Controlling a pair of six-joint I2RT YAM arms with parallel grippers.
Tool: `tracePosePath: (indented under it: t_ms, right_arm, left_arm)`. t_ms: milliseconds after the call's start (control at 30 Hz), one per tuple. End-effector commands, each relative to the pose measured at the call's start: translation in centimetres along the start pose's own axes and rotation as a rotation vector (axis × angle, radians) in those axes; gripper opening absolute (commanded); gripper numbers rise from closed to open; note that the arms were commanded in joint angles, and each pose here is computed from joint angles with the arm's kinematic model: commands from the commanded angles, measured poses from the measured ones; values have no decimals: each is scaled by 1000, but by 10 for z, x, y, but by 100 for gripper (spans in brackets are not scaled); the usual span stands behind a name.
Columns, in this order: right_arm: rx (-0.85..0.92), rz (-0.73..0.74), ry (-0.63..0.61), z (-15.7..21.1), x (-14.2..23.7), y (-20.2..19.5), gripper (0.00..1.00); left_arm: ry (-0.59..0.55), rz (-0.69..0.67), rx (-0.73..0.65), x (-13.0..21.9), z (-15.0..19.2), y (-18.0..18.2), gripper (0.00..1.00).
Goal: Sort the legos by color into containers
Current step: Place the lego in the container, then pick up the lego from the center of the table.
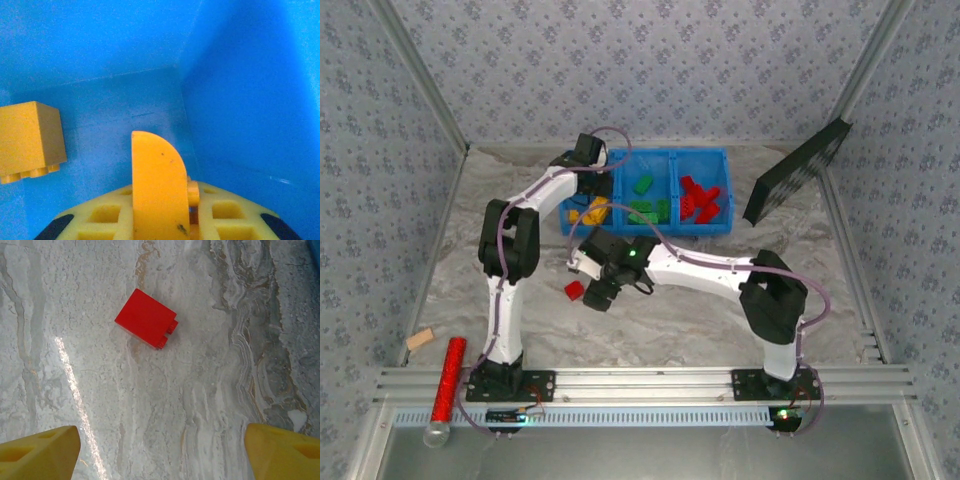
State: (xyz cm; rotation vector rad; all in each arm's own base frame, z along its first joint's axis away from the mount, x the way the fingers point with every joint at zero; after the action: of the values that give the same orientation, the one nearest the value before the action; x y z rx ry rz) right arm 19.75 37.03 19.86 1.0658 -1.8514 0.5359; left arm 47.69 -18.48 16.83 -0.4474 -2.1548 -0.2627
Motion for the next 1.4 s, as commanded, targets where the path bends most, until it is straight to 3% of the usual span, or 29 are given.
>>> tracePosePath:
  t_ms: [0, 167, 500, 667, 1000, 1367]
  right_arm:
    - [36, -58, 10, -7, -5, 10, 87]
    - [89, -110, -10, -8, -12, 20, 87]
    - [351, -205, -81, 1, -28, 37, 88]
    - [499, -266, -68, 13, -42, 34, 88]
    - [621, -229, -110, 1, -61, 24, 89]
    - [625, -239, -92, -17, -77, 9, 89]
  left_arm:
    - [11, 18, 18, -2, 1, 3, 31]
    - [7, 27, 20, 0, 3, 3, 46]
    - [-40, 48, 8, 29, -3, 4, 52]
    - [-102, 64, -14, 65, -14, 2, 57]
    - [-235, 52, -12, 143, -12, 5, 63]
    - [-382, 9, 58, 240, 32, 18, 70]
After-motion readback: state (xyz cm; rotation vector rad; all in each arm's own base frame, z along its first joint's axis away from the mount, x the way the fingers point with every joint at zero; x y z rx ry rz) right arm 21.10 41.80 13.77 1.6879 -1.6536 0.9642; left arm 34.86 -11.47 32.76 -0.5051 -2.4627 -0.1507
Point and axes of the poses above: each hand's point on the last joint's axis, 136 mm out from that joint toward the fingers, its own x axis back along the fingers, its own y axis along the line the jaws close on, z = x × y, the point moved 10 cm from there along x, back along the fingers, and after that the axes turned 15 degrees about -x, right-handed, at the moved point
